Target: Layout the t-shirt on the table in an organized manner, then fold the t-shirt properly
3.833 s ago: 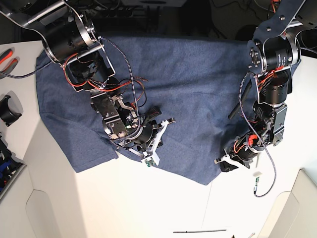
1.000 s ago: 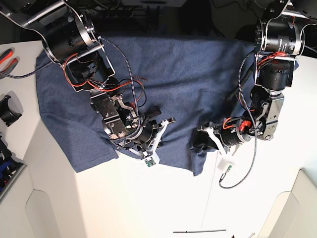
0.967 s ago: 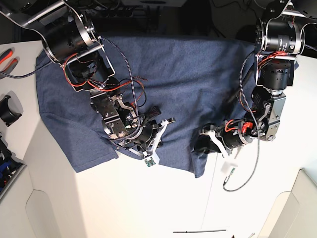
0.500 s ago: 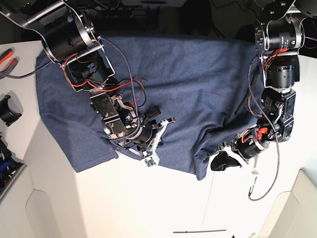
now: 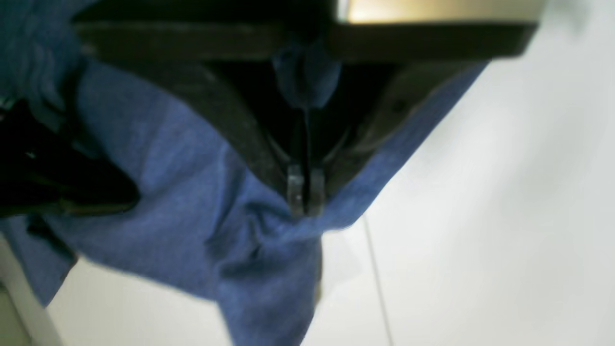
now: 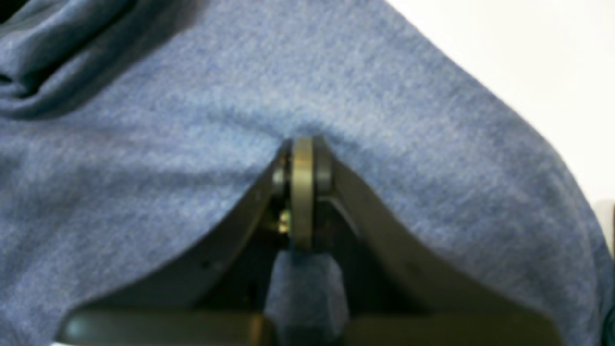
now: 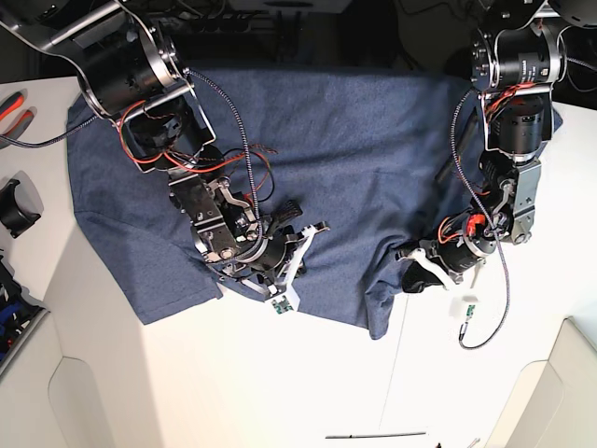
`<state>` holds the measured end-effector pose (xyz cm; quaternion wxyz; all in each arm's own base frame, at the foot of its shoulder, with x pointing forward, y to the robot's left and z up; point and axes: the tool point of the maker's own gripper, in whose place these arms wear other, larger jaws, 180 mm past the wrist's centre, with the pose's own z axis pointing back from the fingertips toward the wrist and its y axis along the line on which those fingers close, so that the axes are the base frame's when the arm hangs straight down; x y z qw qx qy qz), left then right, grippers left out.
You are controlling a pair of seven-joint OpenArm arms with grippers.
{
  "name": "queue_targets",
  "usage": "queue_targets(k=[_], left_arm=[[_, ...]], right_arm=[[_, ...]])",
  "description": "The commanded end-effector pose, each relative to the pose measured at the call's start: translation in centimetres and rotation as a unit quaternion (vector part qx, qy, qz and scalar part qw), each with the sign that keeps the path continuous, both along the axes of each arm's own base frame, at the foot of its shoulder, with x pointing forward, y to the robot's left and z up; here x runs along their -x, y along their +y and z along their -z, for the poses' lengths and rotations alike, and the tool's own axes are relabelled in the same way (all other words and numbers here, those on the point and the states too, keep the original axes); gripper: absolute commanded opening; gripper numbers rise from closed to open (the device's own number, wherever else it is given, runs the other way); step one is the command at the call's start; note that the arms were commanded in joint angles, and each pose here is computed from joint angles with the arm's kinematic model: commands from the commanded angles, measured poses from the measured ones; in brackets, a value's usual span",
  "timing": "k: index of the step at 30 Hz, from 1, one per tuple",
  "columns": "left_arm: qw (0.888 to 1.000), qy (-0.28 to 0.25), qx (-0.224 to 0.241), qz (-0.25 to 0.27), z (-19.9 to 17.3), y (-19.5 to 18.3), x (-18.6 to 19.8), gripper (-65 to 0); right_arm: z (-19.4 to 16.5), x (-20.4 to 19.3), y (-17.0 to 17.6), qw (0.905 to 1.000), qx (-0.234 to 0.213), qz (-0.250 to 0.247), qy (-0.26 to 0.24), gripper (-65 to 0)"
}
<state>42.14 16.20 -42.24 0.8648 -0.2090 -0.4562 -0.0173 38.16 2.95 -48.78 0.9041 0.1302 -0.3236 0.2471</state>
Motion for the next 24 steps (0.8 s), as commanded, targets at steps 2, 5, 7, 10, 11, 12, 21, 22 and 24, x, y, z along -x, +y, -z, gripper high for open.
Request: queue_targets(k=[2, 5, 7, 10, 11, 12, 21, 22, 24], left_arm=[[0.999, -0.040, -0.001, 0.009, -2.5, -1.0, -2.2, -65.0], [0.999, -0.024, -0.026, 0.015, -1.3, -2.0, -2.4, -65.0], [0.999, 0.003, -0.051, 0.014, 0.3, -2.3, -2.3, -65.0], [0.993, 0.029, -0.109, 0.022, 2.6, -2.2, -2.0, -65.0], [0.991, 0.036, -0.129, 0.020, 3.2, -2.0, -1.9, -65.0], [0.988, 0.040, -0.149, 0.017, 3.7, -1.7, -1.9, -65.0], [0.962, 0.030, -0.264, -0.060, 3.7, 3.0, -2.8, -65.0], [0.959, 0.030, -0.275, -0.066, 3.6, 3.6, -2.8, -65.0], [0.953, 0.028, -0.292, -0.074, 3.4, 4.7, -2.9, -65.0]], right_arm=[[1.2, 1.0, -1.2, 0.9990, 0.033, -0.002, 0.031, -65.0], [1.2, 1.0, -1.2, 0.9990, 0.033, -0.002, 0.031, -65.0], [1.2, 1.0, -1.2, 0.9989, 0.033, -0.002, 0.031, -65.0], [1.2, 1.0, -1.2, 0.9989, 0.034, -0.002, 0.031, -65.0], [1.2, 1.0, -1.2, 0.9989, 0.034, -0.002, 0.031, -65.0], [1.2, 1.0, -1.2, 0.9990, 0.033, -0.002, 0.031, -65.0], [1.2, 1.0, -1.2, 0.9989, 0.034, -0.002, 0.031, -65.0], [1.2, 1.0, -1.2, 0.9989, 0.034, -0.002, 0.031, -65.0], [1.2, 1.0, -1.2, 0.9989, 0.034, -0.002, 0.031, -65.0]])
